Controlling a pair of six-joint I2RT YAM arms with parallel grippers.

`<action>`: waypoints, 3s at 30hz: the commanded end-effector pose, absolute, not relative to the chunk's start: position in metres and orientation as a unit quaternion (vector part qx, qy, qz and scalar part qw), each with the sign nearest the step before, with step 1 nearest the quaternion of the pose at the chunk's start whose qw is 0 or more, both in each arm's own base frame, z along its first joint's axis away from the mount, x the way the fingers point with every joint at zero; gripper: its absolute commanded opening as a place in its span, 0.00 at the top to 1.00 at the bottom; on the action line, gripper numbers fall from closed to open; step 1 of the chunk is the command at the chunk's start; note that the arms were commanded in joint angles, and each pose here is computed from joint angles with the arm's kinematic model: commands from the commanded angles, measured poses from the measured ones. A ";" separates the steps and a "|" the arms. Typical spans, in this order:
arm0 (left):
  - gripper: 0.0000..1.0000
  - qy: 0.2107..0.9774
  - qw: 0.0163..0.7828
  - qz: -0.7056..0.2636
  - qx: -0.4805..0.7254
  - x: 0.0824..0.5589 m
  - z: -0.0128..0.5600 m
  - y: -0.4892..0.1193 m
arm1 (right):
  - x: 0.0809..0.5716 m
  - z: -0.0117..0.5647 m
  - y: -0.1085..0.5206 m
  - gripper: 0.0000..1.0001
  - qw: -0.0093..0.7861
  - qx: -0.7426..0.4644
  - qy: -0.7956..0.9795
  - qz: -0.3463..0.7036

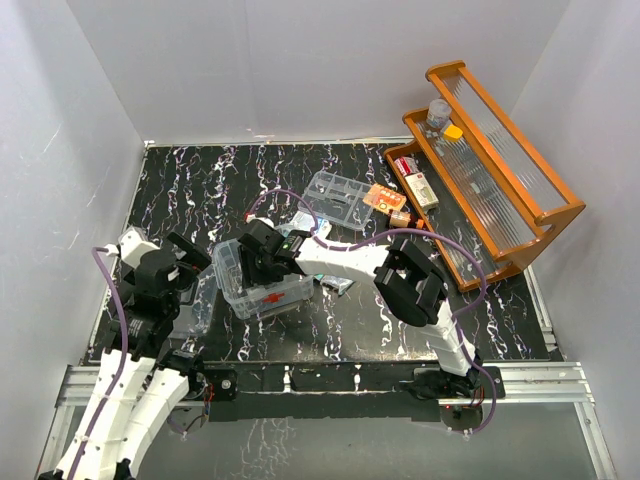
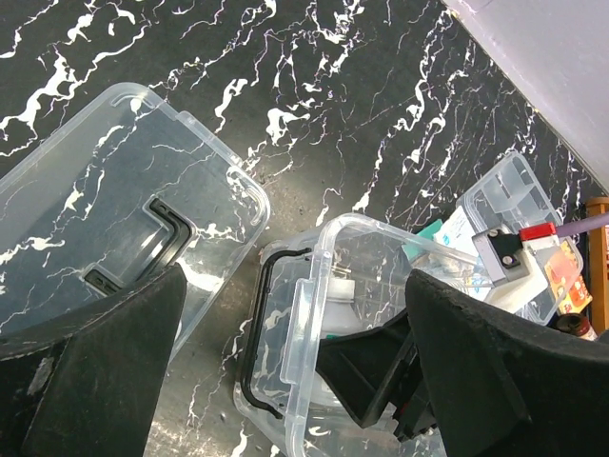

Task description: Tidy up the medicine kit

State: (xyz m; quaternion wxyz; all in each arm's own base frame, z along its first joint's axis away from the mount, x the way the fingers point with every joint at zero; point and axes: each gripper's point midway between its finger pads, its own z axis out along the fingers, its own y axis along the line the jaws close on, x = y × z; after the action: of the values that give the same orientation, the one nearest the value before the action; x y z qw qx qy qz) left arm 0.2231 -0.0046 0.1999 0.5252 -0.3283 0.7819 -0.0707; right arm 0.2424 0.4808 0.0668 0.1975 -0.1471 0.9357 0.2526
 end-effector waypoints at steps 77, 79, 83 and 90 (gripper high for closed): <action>0.01 0.736 0.612 -0.056 -0.285 0.242 0.289 0.005 | 0.231 0.072 0.506 0.68 0.140 -0.149 0.928 0.312; 0.01 0.738 0.611 -0.059 -0.282 0.242 0.290 0.003 | 0.228 0.077 0.509 0.66 0.135 -0.155 0.924 0.321; 0.01 0.738 0.611 -0.068 -0.279 0.242 0.294 0.000 | 0.233 0.095 0.512 0.57 0.135 -0.158 0.917 0.339; 0.01 0.734 0.618 -0.078 -0.271 0.239 0.307 -0.002 | 0.258 0.156 0.500 0.46 0.188 -0.142 0.900 0.366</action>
State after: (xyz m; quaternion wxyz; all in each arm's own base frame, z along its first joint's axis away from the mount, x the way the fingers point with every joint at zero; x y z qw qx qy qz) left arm 0.2424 0.0003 0.2863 0.6048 -0.2778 0.7437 -0.0626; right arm 0.2403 0.4990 0.0682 0.1314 -0.1475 0.9307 0.3077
